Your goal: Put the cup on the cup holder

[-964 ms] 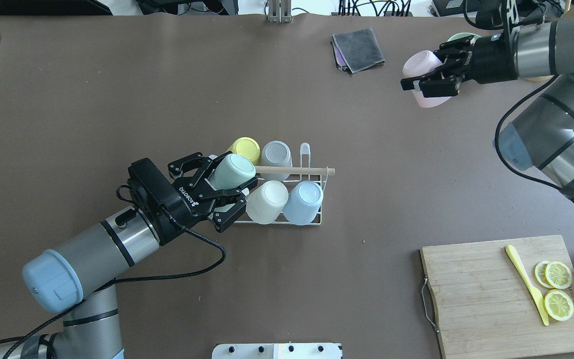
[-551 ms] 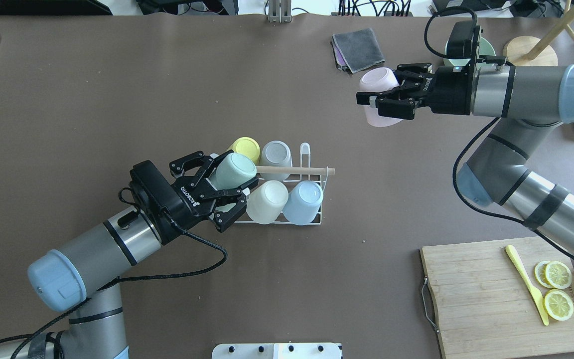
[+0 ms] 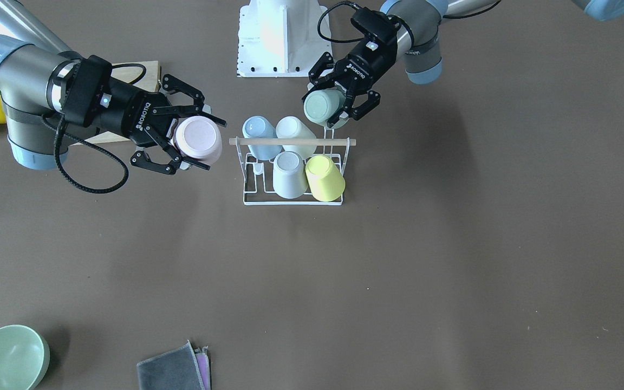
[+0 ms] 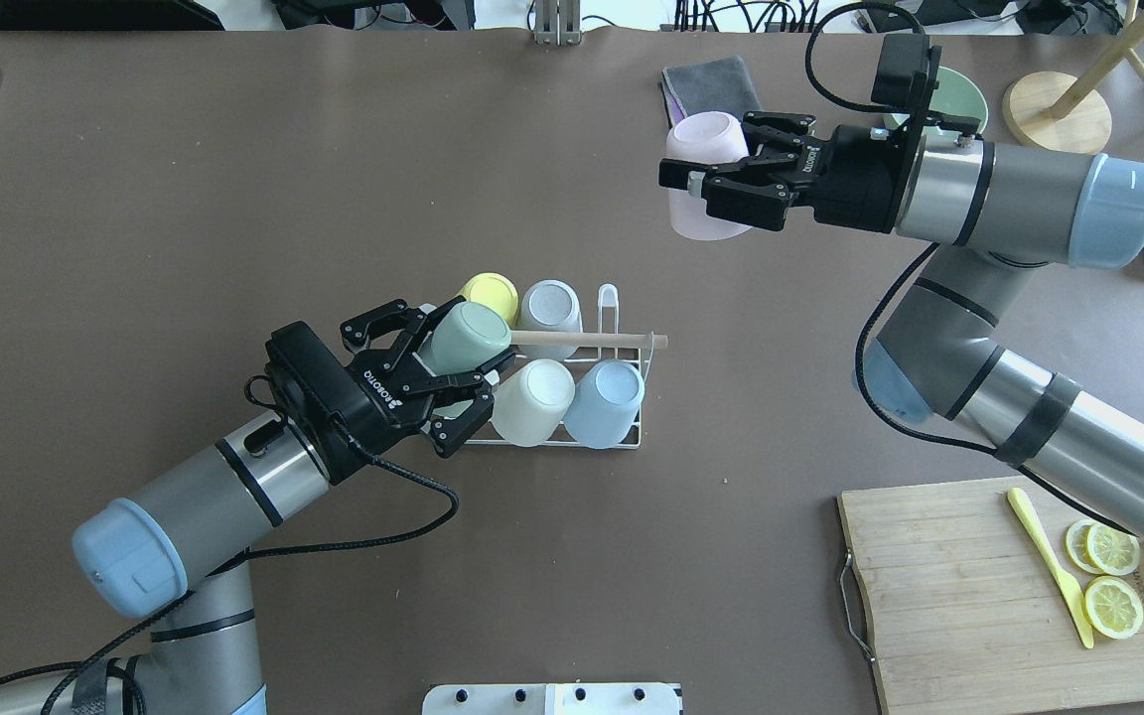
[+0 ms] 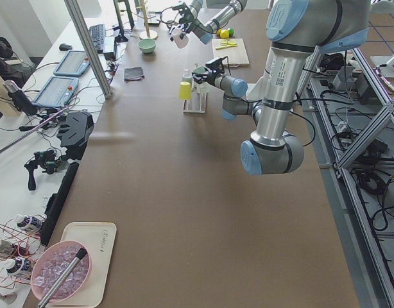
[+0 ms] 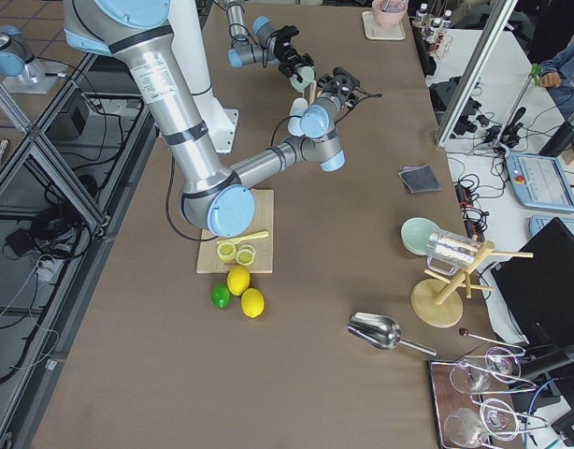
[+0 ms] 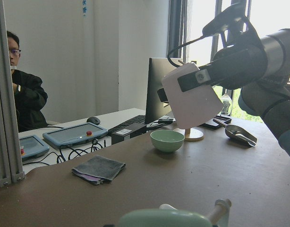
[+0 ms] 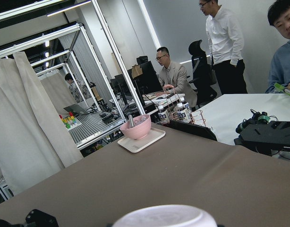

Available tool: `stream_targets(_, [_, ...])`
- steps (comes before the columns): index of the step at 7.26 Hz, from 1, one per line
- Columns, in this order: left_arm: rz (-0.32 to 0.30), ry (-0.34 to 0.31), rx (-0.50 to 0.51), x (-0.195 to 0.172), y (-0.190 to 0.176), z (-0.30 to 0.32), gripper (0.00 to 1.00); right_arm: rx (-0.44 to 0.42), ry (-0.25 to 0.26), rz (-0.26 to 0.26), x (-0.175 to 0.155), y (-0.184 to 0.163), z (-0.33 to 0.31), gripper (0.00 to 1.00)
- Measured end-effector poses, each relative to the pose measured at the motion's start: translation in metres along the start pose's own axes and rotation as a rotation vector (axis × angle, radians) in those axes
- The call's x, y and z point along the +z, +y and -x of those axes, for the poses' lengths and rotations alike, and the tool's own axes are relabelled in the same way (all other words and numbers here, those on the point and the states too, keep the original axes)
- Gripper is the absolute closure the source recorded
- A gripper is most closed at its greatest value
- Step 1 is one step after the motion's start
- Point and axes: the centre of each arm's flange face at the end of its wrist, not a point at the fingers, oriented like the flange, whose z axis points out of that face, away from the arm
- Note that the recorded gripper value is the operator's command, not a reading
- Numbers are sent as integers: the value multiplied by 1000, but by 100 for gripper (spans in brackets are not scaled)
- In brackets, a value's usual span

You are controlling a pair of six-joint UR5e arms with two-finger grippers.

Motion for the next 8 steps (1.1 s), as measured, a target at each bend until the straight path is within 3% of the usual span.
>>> stream_targets(2, [4, -1, 2, 2, 5, 0, 100, -135, -34, -16, 29, 3, 0, 100])
stream_targets(5, [10, -2, 5, 4, 10, 0, 100, -358, -63, 3, 59, 34, 11, 100])
stream_targets(6, [12, -2, 5, 4, 12, 1, 94, -412, -68, 14, 65, 49, 13, 100])
stream_targets(7, [13, -2, 7, 4, 14, 2, 22, -456, -77, 23, 70, 65, 13, 100])
stream_targets(8, [15, -3, 10, 4, 15, 2, 3, -483, -84, 29, 74, 79, 10, 100])
